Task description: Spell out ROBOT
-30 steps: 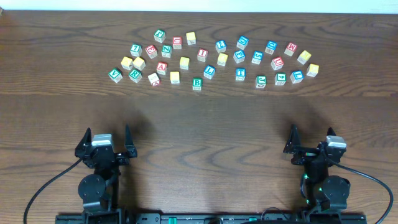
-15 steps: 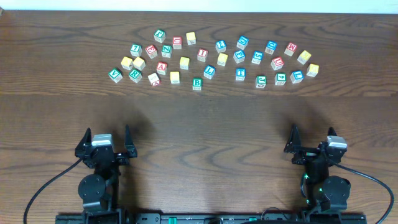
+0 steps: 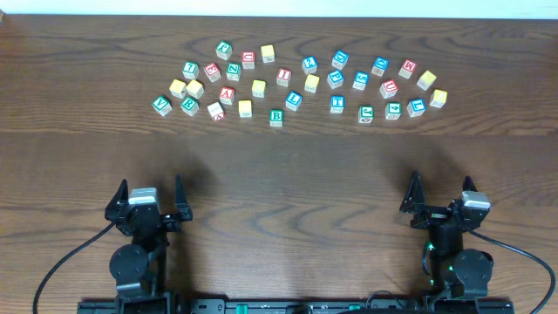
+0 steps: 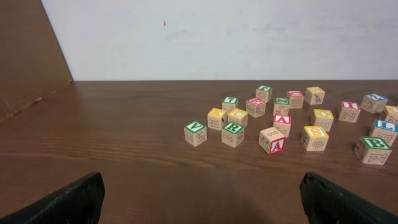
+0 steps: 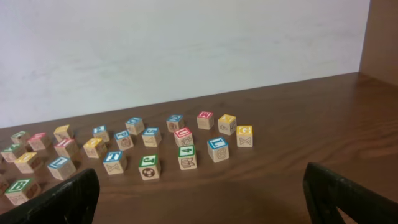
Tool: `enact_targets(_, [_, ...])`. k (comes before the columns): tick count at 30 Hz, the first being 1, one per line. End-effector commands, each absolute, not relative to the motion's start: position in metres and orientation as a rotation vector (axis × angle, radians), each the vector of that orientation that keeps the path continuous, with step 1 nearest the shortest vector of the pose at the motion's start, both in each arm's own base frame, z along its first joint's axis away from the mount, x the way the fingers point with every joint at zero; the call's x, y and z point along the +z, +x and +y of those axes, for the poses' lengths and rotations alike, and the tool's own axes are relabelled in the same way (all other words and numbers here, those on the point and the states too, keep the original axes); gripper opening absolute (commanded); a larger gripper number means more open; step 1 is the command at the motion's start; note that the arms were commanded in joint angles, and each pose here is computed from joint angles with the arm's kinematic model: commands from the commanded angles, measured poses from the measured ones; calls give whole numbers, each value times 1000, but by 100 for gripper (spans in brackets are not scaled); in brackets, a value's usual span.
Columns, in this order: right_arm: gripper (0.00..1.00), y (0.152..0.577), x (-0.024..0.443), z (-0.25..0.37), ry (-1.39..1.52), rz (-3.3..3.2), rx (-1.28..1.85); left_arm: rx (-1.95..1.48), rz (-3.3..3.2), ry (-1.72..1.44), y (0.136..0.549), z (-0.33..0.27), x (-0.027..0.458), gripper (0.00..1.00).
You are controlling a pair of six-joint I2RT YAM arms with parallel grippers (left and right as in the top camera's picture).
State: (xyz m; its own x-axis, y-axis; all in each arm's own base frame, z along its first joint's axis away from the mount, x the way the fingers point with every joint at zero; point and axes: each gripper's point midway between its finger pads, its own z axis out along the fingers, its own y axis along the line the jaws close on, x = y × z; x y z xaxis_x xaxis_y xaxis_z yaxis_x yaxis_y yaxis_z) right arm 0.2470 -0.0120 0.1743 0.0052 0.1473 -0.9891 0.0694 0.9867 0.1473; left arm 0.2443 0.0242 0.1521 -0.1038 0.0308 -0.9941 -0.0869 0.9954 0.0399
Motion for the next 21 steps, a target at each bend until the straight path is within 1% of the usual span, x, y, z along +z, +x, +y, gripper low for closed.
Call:
enact_targets(1, [99,247,177,-16,179,1553,39,70,1714,4,244,16,140,99])
enact_targets(21, [99,246,191,-16,157,1500,23,74,1668,6,244,16,156,99])
